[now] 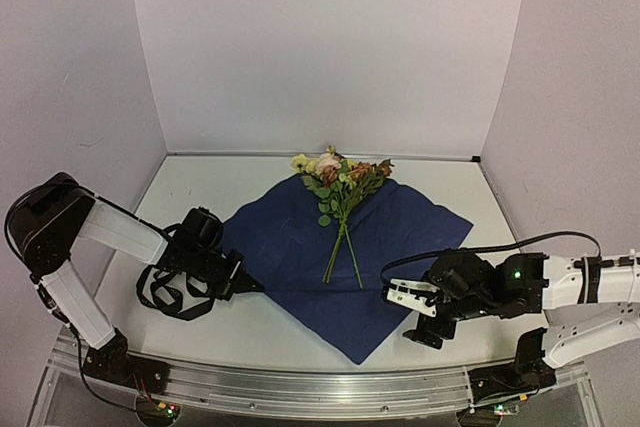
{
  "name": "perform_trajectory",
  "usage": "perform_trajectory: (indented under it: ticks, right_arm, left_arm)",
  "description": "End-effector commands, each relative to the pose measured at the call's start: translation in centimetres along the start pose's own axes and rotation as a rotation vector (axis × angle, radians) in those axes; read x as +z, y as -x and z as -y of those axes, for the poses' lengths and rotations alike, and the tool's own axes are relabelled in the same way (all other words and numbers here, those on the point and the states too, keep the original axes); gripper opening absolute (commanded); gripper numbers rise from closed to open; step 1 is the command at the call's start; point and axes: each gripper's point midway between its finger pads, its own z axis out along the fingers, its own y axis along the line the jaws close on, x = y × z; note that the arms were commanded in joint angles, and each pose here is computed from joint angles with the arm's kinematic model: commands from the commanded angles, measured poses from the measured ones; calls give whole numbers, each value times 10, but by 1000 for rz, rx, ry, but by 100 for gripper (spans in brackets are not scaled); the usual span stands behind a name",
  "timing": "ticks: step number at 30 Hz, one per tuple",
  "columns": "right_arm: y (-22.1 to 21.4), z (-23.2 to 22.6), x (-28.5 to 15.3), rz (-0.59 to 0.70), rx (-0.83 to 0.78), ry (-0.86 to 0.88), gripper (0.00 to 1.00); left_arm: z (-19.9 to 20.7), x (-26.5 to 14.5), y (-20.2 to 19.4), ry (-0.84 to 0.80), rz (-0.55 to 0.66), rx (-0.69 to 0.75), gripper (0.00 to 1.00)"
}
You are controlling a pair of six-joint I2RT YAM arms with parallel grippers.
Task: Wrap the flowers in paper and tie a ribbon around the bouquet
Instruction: Pass from the left arm to the right
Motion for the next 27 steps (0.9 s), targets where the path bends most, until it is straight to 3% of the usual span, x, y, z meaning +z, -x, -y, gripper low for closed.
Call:
perform_trajectory:
  ticks: [1,11,19,23,25,27]
  right_arm:
    - [19,1,-9,53,-88,-53,92]
    - [54,-17,14,75,-342,-137,93]
    - [108,-20,24,152,-391,-241,90]
    - [112,-23,13,167,-351,-198,76]
    - [106,-28,5,152,-329,-150,63]
    - [102,-34,-1,139,-307,-100,43]
  left_arm:
    - [7,5,-4,-53,-65,22,0]
    - [-7,-5,-1,-26,-124,28,0]
    - [-7,-10,3,-5,-113,64,0]
    - [-11,-15,5,13,-74,69,0]
    - [-13,-18,6,14,-56,74,0]
    - [-19,-20,8,40,-34,84,0]
